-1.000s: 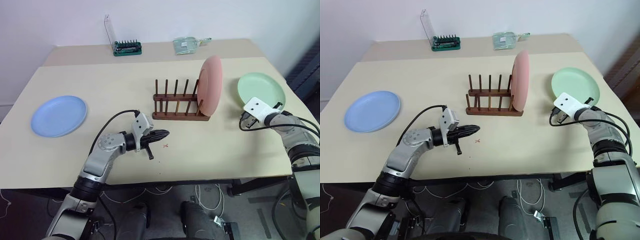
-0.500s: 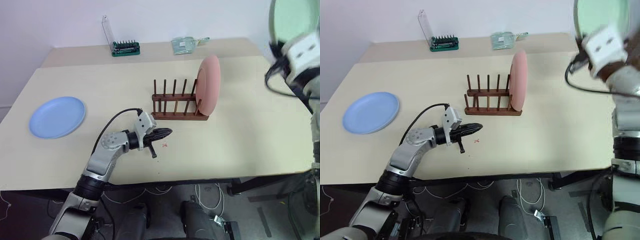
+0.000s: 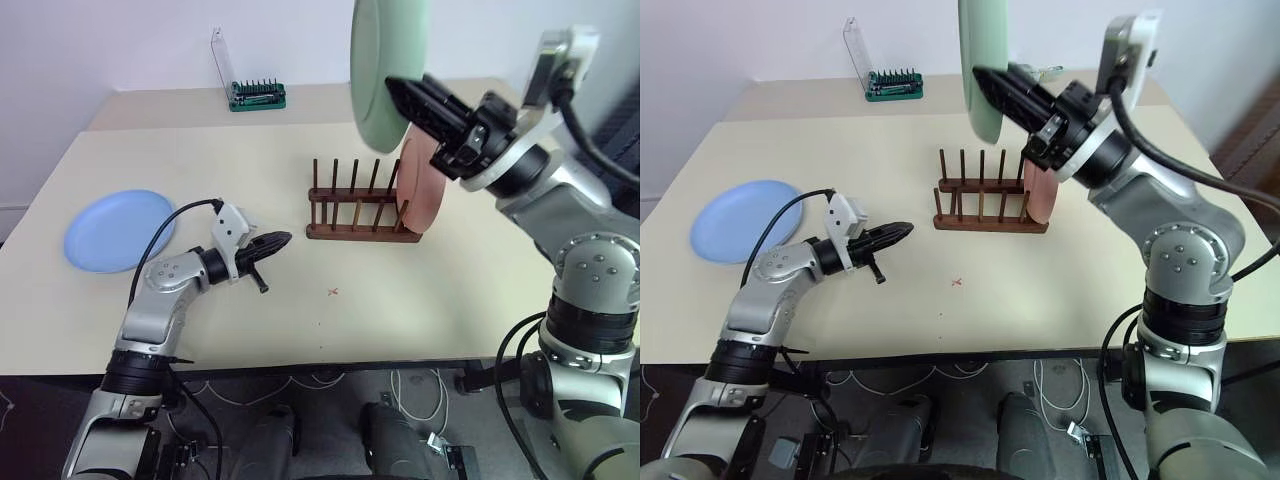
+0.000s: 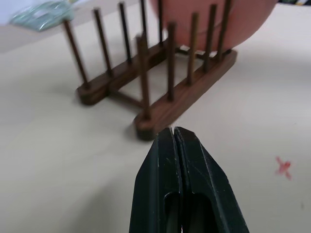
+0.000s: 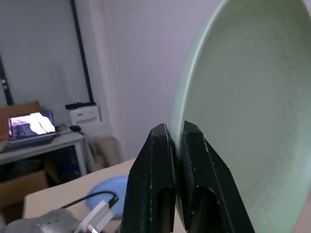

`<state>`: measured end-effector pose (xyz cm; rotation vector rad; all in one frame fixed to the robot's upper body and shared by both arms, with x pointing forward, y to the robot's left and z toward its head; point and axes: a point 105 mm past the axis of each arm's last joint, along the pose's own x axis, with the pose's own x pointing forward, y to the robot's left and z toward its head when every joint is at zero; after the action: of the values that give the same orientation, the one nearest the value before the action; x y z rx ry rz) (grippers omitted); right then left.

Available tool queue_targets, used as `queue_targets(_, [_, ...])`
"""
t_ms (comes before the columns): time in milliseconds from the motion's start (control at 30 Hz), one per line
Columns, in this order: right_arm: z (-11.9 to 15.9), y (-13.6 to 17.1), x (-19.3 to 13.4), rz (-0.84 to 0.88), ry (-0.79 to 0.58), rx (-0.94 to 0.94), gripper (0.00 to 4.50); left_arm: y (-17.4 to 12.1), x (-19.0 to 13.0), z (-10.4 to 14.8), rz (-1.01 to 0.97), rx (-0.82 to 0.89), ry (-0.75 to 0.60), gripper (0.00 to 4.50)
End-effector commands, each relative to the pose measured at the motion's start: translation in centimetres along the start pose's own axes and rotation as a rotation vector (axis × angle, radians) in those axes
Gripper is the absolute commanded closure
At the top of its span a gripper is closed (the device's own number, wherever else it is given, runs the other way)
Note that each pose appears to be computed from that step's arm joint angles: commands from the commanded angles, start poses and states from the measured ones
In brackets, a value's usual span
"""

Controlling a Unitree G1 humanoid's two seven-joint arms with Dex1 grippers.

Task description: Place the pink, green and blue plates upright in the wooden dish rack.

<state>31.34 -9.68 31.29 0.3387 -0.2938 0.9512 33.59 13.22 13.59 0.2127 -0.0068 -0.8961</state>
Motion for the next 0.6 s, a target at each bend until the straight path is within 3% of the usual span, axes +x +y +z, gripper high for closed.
queue_targets(33, [-0.2,-1.7,-0.2,-0.093,-0.014,0.091,4.49,-0.4,-0.4,1.5,-0.017,0.03,-0.042,4.5])
queue_targets(233, [-2.4,-2.8,0.0,-0.162,0.053,0.163,4.49,-0.9,-0.2,1.3,-0.033,0.019,-0.03,4.5])
queue_targets(600, [-3.4,-5.1,0.1,-0.269,0.104,0.239,4.49,-1.9,0.8,1.5,-0.071,0.016,-0.038,4.5])
